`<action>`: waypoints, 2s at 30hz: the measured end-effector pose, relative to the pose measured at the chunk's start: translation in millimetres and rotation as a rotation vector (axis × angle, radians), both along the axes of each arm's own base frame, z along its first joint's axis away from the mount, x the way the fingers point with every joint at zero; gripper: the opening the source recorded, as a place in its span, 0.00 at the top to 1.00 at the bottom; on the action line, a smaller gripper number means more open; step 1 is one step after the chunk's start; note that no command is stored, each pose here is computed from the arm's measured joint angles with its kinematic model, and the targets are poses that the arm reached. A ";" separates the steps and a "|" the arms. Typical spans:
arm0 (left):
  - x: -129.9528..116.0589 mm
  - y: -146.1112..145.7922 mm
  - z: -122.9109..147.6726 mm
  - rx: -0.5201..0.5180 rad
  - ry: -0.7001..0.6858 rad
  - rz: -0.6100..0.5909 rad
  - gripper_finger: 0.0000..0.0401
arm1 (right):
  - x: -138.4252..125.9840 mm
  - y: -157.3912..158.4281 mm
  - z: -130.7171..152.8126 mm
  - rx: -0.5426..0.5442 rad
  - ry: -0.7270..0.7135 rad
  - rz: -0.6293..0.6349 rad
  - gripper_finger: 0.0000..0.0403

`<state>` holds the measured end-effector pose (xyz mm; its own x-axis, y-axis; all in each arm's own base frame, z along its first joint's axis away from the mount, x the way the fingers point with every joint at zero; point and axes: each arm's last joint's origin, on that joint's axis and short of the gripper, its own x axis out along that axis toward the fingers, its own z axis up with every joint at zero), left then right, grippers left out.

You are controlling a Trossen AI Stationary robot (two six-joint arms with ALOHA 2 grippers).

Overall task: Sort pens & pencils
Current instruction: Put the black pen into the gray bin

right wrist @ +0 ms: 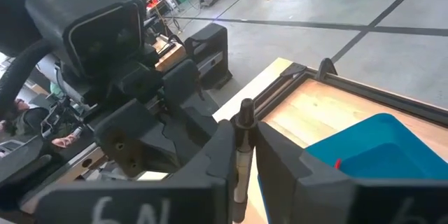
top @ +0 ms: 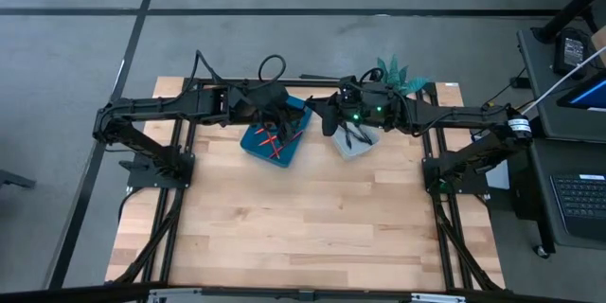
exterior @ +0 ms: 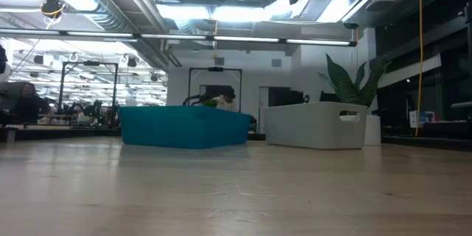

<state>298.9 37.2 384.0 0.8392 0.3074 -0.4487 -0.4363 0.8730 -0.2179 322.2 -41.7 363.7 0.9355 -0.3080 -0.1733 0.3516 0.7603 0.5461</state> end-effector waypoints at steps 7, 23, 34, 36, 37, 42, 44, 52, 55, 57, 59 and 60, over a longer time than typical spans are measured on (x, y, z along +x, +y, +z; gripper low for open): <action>0.1 0.0 0.2 0.000 -0.002 -0.001 0.90 | 0.0 -0.1 0.0 -0.001 0.000 -0.002 0.91; 0.5 0.0 1.0 0.006 -0.010 -0.004 0.88 | 0.0 -0.3 -0.9 -0.003 0.009 -0.008 0.91; 0.5 1.0 1.2 0.045 0.003 -0.030 0.87 | -0.9 -2.5 -4.4 -0.011 0.044 -0.045 0.91; -0.1 2.6 0.8 0.044 0.010 -0.029 0.87 | -2.3 -6.0 -7.0 -0.011 0.073 -0.066 0.91; -0.7 4.4 0.1 0.043 0.018 -0.023 0.87 | -3.3 -8.4 -7.8 -0.010 0.084 -0.078 0.91; -5.8 13.7 -6.1 0.036 0.095 0.015 0.87 | -17.4 -19.3 -8.3 0.004 0.164 -0.129 0.91; -8.4 17.0 -9.1 0.029 0.130 0.026 0.87 | -26.1 -24.3 -6.7 0.011 0.200 -0.150 0.91; -11.7 30.3 -11.3 0.029 0.156 0.070 0.87 | -57.9 -38.0 -8.1 0.106 0.516 -0.186 0.91; -6.8 33.2 -17.0 0.034 0.181 0.067 0.87 | -60.4 -44.9 -13.7 0.113 0.579 -0.174 0.91; -0.6 34.2 -21.5 0.027 0.186 0.054 0.87 | -61.5 -51.3 -20.9 0.125 0.635 -0.176 0.91; 4.0 34.5 -28.2 0.010 0.212 0.033 0.87 | -62.0 -58.8 -28.3 0.147 0.688 -0.163 0.91; 8.0 35.0 -31.7 0.004 0.217 0.025 0.87 | -59.9 -61.4 -32.0 0.152 0.704 -0.150 0.91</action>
